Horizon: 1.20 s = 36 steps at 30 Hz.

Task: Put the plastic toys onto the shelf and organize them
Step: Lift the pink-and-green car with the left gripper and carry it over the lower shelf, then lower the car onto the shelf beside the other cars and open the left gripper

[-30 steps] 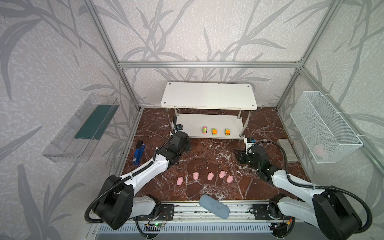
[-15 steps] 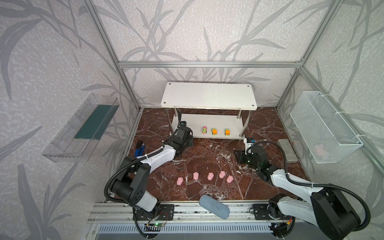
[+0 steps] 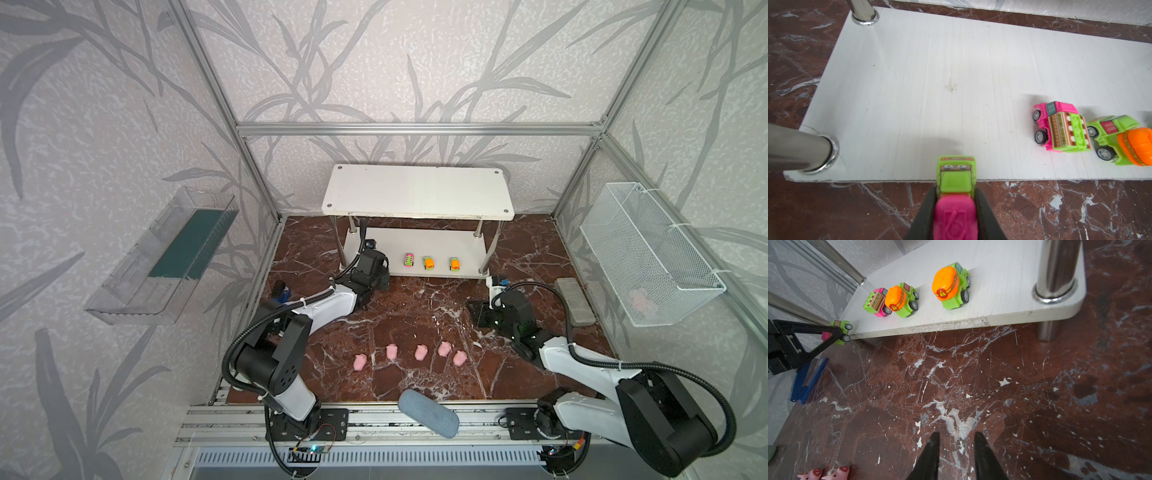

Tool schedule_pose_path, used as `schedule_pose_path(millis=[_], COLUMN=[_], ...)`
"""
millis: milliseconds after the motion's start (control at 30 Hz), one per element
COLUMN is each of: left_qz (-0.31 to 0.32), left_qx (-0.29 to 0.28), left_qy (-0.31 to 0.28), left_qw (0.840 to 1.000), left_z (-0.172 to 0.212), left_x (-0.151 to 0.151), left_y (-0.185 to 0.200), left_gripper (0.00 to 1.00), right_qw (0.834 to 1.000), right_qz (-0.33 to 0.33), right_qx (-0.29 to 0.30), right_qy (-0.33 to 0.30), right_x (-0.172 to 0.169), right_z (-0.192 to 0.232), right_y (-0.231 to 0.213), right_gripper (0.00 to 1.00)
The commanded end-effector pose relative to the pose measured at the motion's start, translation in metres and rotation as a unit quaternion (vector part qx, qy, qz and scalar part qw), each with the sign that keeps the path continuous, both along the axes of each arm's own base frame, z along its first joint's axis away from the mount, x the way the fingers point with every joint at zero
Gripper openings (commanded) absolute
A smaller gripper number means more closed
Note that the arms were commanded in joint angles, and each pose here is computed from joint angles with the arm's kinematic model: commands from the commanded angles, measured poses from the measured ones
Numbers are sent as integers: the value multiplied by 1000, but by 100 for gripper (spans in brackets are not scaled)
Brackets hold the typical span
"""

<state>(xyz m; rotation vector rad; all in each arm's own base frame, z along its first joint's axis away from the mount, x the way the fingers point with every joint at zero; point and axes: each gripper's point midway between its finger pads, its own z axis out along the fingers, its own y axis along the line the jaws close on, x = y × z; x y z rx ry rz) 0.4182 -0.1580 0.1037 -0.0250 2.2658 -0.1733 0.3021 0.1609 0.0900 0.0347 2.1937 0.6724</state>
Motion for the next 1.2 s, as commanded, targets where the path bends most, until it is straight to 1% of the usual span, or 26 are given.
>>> schedule_pose_path(millis=[0, 467, 1167], left_qz=[8, 20, 29], left_qx=[5, 3, -2], left_qy=[-25, -28, -33], left_qw=[1000, 999, 999], left_z=[13, 4, 3], left_x=[15, 27, 39], left_y=[2, 5, 9], left_gripper=[25, 25, 27], right_qw=[1000, 1000, 1000], right_qz=[0, 0, 0], right_qx=[7, 5, 5], right_qy=[-8, -2, -1], right_x=[3, 3, 4], right_z=[3, -1, -2], right_y=[1, 1, 1], right_gripper=[30, 30, 30])
